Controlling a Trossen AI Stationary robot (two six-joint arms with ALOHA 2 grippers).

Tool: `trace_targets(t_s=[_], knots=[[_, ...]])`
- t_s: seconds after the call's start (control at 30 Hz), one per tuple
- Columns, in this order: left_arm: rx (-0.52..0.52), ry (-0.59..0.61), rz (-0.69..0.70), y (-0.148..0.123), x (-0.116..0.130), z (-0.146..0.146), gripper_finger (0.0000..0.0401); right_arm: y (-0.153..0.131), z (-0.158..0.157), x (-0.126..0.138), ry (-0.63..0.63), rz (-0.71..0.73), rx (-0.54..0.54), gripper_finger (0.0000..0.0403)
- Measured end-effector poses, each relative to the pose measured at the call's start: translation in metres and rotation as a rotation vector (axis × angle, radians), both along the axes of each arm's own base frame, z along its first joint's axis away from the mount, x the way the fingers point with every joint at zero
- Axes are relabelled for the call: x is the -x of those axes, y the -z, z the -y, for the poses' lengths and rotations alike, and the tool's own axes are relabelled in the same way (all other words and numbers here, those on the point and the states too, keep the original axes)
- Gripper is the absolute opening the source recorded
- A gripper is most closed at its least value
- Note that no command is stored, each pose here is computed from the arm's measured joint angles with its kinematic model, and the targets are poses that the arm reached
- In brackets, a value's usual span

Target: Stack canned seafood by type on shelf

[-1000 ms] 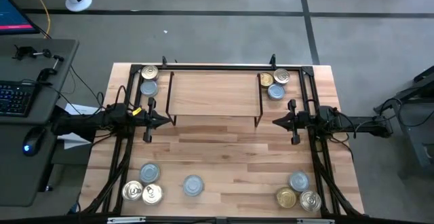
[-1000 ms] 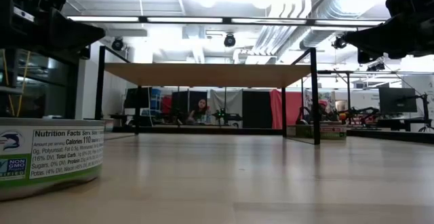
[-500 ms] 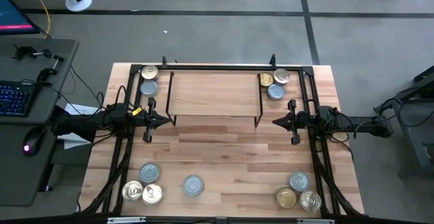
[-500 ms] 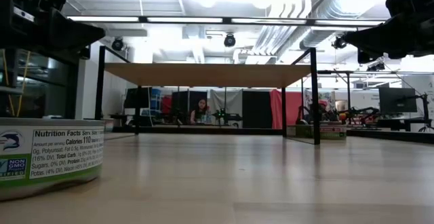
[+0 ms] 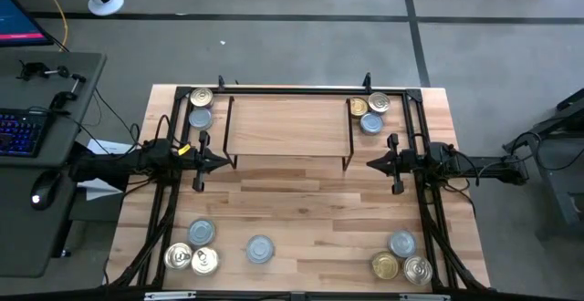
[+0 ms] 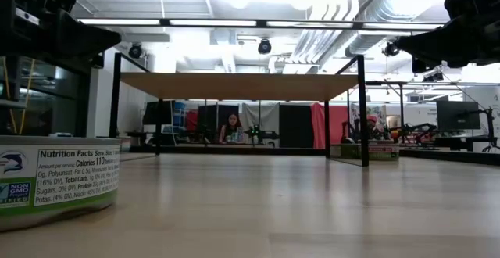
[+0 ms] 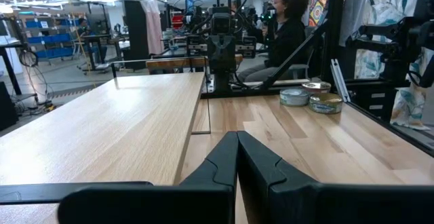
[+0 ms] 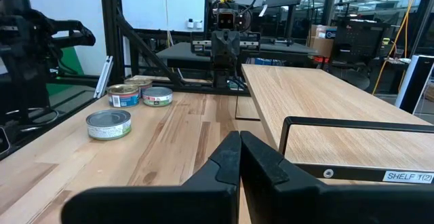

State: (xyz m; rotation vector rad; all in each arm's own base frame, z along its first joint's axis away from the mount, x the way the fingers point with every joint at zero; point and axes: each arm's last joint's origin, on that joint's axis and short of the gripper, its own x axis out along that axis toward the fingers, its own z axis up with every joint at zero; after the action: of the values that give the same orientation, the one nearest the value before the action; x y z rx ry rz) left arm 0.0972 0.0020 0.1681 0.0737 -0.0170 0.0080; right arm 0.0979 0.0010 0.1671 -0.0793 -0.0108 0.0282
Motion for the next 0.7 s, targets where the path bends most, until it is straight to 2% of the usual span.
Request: trace_targets(t_s=[0.47,0.5,0.57,0.7], knots=[[-0.002,0.0,0.001,0.0,0.0,0.0,0.0,0.0,0.0,0.0,0.0,0.001,0.0,0.0],[-0.025,-0.002,0.007,-0.001,0.0,0.0,0.0,0.0,0.0,0.0,0.0,0.0,0.0,0.0],[-0.054,-0.023,0.088,-0.009,0.0,-0.001,0.0,0.0,0.0,0.0,0.0,0.0,0.0,0.0],[0.216,-0.046,0.457,-0.042,0.009,-0.003,0.0,0.0,0.0,0.0,0.0,0.0,0.0,0.0]])
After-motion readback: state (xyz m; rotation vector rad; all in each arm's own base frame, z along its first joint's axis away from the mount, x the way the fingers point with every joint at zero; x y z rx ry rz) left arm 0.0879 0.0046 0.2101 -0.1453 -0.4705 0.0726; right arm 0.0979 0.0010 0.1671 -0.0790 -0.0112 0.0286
